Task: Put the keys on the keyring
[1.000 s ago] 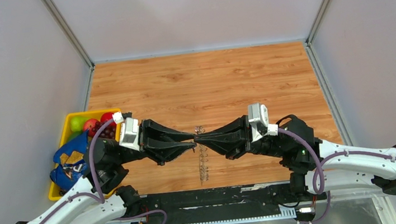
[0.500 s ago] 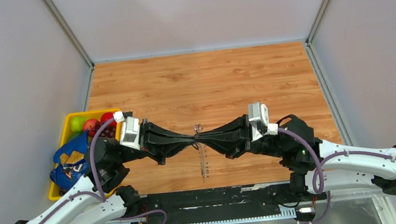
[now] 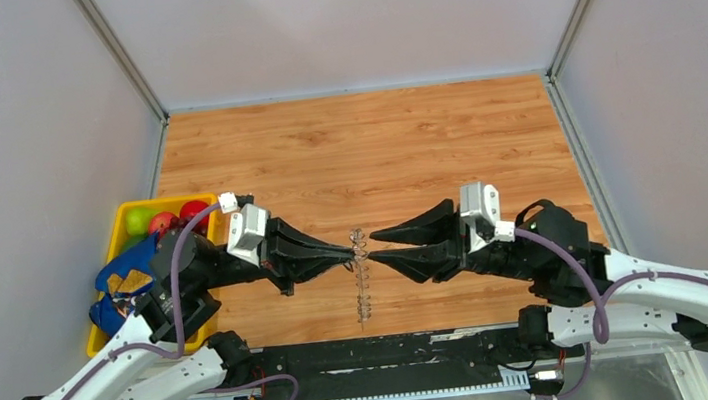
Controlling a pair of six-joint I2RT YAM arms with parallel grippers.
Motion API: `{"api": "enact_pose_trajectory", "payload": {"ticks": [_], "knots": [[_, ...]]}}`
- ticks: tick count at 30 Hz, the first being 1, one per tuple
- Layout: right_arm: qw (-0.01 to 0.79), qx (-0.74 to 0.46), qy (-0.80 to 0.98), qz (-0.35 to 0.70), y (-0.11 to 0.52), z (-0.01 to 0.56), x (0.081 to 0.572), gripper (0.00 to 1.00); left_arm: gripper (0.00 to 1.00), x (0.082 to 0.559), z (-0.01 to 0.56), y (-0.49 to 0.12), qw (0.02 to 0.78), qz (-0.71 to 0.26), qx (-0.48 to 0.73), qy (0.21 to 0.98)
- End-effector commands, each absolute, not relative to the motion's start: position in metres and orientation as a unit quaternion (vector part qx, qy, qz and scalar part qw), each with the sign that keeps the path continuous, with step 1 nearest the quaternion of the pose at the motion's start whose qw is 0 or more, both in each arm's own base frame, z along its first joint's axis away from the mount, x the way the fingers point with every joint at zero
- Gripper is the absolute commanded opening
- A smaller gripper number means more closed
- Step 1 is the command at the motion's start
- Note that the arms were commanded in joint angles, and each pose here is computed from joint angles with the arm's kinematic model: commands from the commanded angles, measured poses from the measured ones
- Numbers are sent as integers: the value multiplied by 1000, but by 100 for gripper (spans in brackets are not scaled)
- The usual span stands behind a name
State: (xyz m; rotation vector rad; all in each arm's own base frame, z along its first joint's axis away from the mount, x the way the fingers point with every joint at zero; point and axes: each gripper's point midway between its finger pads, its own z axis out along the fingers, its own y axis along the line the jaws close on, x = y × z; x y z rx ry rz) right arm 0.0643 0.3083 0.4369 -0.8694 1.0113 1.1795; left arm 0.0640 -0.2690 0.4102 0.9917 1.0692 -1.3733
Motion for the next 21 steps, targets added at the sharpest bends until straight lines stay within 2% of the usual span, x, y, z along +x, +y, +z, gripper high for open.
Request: {"api": "enact_pose_trajectory", "payload": {"ticks": [1, 4, 5, 10, 15, 21], "knots": [[624, -395, 463, 490, 284, 440, 63, 36, 0, 58, 404, -260, 523, -546, 453, 472], [601, -418, 467, 496, 281, 431, 53, 51, 0, 56, 403, -255, 519, -531, 468, 479], [591, -431, 467, 498, 281, 426, 49, 52, 0, 56, 395, -255, 504, -526, 474, 495], [547, -489, 467, 494, 286, 407, 34, 49, 0, 50, 388, -252, 470, -512, 504, 513], [533, -509, 488, 468, 296, 394, 40, 49, 0, 46, 375, -246, 429, -490, 530, 542], [532, -517, 505, 441, 313, 389, 52, 41, 0, 47, 366, -240, 411, -466, 548, 560]]}}
